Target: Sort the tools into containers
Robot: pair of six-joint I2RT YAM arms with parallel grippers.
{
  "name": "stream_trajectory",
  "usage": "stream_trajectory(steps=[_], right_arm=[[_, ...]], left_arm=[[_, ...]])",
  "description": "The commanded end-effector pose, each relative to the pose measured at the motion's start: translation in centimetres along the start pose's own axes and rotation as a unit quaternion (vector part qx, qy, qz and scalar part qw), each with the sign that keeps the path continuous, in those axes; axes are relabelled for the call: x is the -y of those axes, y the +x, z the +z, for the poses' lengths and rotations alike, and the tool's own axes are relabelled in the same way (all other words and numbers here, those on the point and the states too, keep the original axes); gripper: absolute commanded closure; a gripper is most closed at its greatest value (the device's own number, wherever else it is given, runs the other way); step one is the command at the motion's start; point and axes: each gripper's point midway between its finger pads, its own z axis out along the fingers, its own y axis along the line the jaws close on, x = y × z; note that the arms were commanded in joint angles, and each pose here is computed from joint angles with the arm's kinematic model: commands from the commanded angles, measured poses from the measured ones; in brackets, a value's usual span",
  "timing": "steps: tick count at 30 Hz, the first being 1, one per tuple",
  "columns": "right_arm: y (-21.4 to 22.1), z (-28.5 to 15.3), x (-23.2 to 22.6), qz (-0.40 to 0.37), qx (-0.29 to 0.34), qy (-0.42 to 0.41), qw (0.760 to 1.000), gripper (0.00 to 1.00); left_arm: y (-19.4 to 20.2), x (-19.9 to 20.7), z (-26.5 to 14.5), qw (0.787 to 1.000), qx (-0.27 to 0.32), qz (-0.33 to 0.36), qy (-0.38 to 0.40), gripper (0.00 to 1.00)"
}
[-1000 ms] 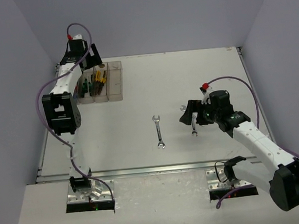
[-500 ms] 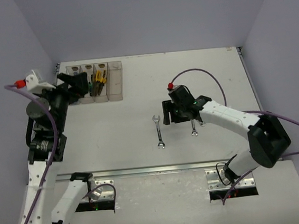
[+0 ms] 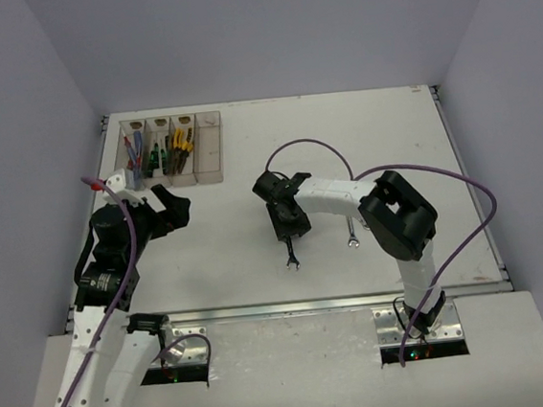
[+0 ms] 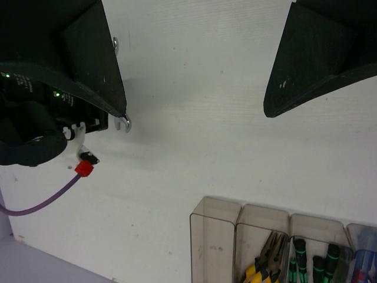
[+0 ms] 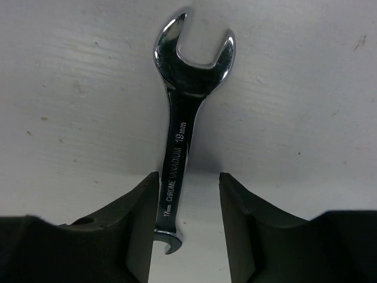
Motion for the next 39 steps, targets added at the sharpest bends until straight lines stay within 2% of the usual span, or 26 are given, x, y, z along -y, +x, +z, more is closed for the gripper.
stream_trajectory(steps=[1, 5, 15, 17, 19, 25, 29, 30, 31, 32, 34, 35, 38, 39], right_arm=[[0.4, -0.1, -0.3, 0.009, -0.017, 0.004, 1.0, 0.58], [2.4, 1.5, 0.3, 0.006, -0.052, 0.022, 0.998, 0.67], [4.2, 3.3, 0.6, -0.005, -0.09, 0.01, 0.996, 0.78], [4.1, 3.6, 0.4, -0.009, -0.096, 0.002, 0.995, 0.91], [3.9, 3.6, 0.3, -0.008, -0.097, -0.006, 0.995, 1.0], [1.6, 0.9, -0.4, 0.0, -0.05, -0.031, 0.998, 1.0], [-0.7, -2.9, -0.4, 0.018, 0.025, -0.055, 0.998, 1.0], [-0.6, -2.7, -0.3, 0.021, 0.027, -0.057, 0.998, 1.0], [-1.2, -4.1, -0.6, 0.027, 0.05, -0.075, 0.996, 1.0], [-1.0, -4.7, -0.8, 0.029, 0.06, -0.093, 0.993, 1.0], [-1.4, -5.5, -1.1, 0.033, 0.075, -0.109, 0.991, 1.0], [-1.7, -6.0, -1.4, 0.034, 0.083, -0.118, 0.989, 1.0], [-1.9, -7.2, -1.5, 0.032, 0.109, -0.143, 0.983, 1.0], [-2.2, -8.1, -1.8, 0.032, 0.122, -0.156, 0.98, 1.0]], left_arm=[[-2.0, 1.8, -0.7, 0.998, 0.037, 0.016, 0.042, 0.0], [-2.0, 2.1, -1.0, 0.998, 0.041, 0.018, 0.049, 0.0], [-2.1, 2.7, -1.4, 0.997, 0.045, 0.022, 0.064, 0.0], [-2.1, 3.0, -1.6, 0.996, 0.047, 0.024, 0.074, 0.0], [-2.1, 3.1, -1.6, 0.996, 0.047, 0.024, 0.077, 0.0], [-1.5, 4.1, -1.3, 0.994, 0.027, 0.021, 0.102, 0.0], [0.1, 5.4, -1.1, 0.99, -0.013, -0.046, 0.135, 0.0], [0.8, 5.6, -0.8, 0.988, -0.019, -0.049, 0.145, 0.0], [1.3, 6.0, -0.7, 0.983, -0.026, -0.095, 0.156, 0.0], [1.4, 7.2, -0.5, 0.972, -0.013, -0.127, 0.198, 0.0], [2.0, 7.6, -0.1, 0.96, -0.006, -0.165, 0.226, 0.0], [3.6, 7.4, 0.4, 0.954, -0.018, -0.185, 0.237, 0.0], [3.8, 8.0, 0.9, 0.93, 0.0, -0.244, 0.274, 0.0], [4.8, 7.9, 1.4, 0.927, -0.015, -0.258, 0.273, 0.0]])
